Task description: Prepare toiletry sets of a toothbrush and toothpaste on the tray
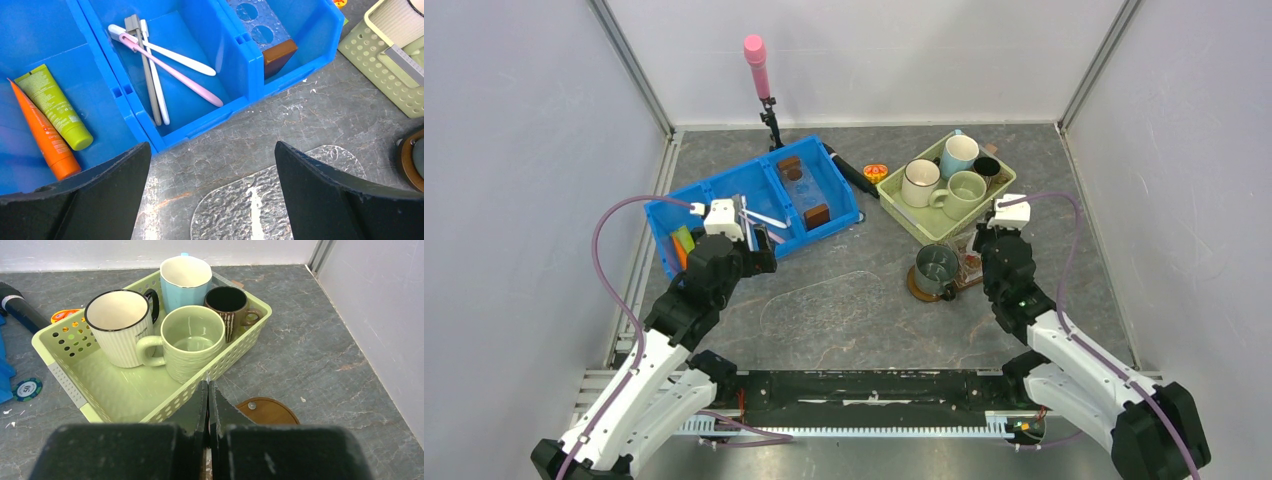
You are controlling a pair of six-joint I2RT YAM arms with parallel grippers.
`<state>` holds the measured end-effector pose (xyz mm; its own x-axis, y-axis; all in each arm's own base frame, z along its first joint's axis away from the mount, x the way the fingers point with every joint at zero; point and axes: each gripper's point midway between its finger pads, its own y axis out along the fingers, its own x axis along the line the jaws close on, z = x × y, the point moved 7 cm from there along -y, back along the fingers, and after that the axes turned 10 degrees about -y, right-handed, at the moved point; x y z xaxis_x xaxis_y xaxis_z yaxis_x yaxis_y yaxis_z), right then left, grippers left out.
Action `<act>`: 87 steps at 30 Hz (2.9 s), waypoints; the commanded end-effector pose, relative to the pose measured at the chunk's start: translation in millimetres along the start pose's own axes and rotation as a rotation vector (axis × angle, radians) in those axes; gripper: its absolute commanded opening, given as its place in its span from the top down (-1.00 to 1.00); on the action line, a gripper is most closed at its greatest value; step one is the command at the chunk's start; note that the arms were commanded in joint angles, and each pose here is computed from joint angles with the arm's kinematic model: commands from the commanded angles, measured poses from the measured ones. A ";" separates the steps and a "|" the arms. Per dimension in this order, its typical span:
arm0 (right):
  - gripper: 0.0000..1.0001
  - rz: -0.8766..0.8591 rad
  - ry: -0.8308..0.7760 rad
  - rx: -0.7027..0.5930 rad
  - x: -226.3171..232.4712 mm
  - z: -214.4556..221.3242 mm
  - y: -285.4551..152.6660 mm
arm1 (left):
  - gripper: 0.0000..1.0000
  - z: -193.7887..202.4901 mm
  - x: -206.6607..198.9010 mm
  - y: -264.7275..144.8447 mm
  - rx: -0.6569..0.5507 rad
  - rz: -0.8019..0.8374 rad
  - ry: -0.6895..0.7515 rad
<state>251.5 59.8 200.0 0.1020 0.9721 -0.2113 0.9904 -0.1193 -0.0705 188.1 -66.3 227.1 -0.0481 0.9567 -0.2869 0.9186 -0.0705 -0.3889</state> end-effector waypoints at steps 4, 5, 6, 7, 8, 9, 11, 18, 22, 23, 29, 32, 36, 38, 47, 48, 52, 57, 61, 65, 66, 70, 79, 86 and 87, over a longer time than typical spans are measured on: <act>0.69 0.013 0.021 -0.002 2.9 1.5 3.2 | -0.99 -6.9 0.5 -0.7 -0.048 0.004 0.006; 0.65 0.012 0.020 0.001 3.1 2.0 3.3 | -0.99 -7.0 0.7 -1.0 -0.049 0.003 0.006; 0.62 0.011 0.019 0.001 3.2 2.0 3.4 | -0.99 -7.4 0.7 -1.4 -0.050 0.003 0.005; 0.55 0.013 0.018 0.003 3.0 2.2 3.3 | -0.99 -7.0 0.9 -1.3 -0.049 0.002 0.006; 0.48 0.015 0.018 0.004 2.6 1.9 3.3 | -0.99 -7.1 0.9 -1.5 -0.050 0.003 0.005; 0.41 0.016 0.018 0.006 2.5 2.3 3.2 | -0.99 -7.3 0.9 -1.6 -0.051 0.004 0.006; 0.34 0.017 0.021 0.005 2.3 1.5 2.8 | -0.99 -7.2 0.8 -1.6 -0.050 0.005 0.007; -0.06 0.026 0.031 0.002 -0.4 -2.3 0.8 | -0.99 -7.6 1.0 -2.1 -0.053 0.005 0.006; -0.40 0.035 0.041 -0.011 -3.7 -11.1 -1.1 | -0.99 -8.1 1.1 -2.5 -0.056 0.005 0.004; -0.51 0.035 0.041 -0.014 -4.7 -14.0 -1.7 | -0.99 -7.9 1.0 -2.4 -0.055 0.006 0.004; -0.96 0.040 0.037 -0.056 -16.3 -53.5 -7.5 | -0.99 -9.4 -1.4 -2.3 -0.052 0.004 -0.031; -0.96 0.035 0.000 -0.054 -23.6 -75.6 -11.5 | -0.99 -12.5 -2.7 -1.7 -0.036 -0.020 -0.047; -0.96 0.035 -0.026 -0.034 -31.0 -100.0 -15.3 | -0.98 -21.6 -0.6 1.7 -0.037 -0.096 -0.041; -0.96 0.003 -0.041 -0.022 -29.8 -103.8 -16.8 | -0.98 -29.5 0.0 4.8 -0.040 -0.137 -0.038; -0.96 -0.094 -0.041 -0.041 -18.3 -113.0 -13.2 | -0.96 -60.5 49.5 32.6 -0.006 -0.452 -0.167; -0.96 -0.104 -0.042 -0.036 -16.2 -111.4 -12.5 | -0.95 -64.4 56.0 35.1 -0.004 -0.470 -0.198; -0.96 -0.143 -0.051 -0.027 -10.2 -107.4 -10.8 | -0.91 -74.7 89.2 46.5 0.029 -0.585 -0.314; -0.96 -0.164 -0.054 -0.032 -8.8 -105.1 -12.7 | -0.73 -64.0 114.5 74.7 0.137 -0.620 -0.448; -0.96 -0.174 -0.030 -0.042 -8.2 -100.1 -16.3 | -0.46 -48.4 127.8 95.4 0.212 -0.656 -0.504; -0.96 -0.121 -0.034 -0.053 -17.9 -100.9 -21.1 | -0.26 -35.7 136.6 111.1 0.245 -0.692 -0.516; -0.96 -0.092 -0.034 -0.055 -22.3 -101.2 -22.5 | -0.26 -31.6 139.5 114.9 0.259 -0.707 -0.518; -0.96 0.006 -0.052 -0.062 -38.0 -102.4 -28.0 | -0.26 -17.5 147.0 124.3 0.316 -0.746 -0.520; -0.96 0.088 -0.057 -0.072 -51.3 -96.4 -36.1 | -0.30 20.5 158.0 121.0 0.437 -0.841 -0.525; -0.96 0.095 -0.064 -0.069 -52.6 -93.7 -37.2 | -0.26 34.7 160.0 136.1 0.493 -0.839 -0.573; -0.96 0.096 -0.065 -0.069 -52.9 -93.6 -37.4 | -0.25 36.3 160.2 137.3 0.495 -0.837 -0.576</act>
<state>219.4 34.7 297.9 0.1604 0.9444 -0.2869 0.9847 -0.1732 -0.0196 286.6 67.3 101.3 -0.8388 0.5412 -0.0590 0.2688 0.3175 -0.9094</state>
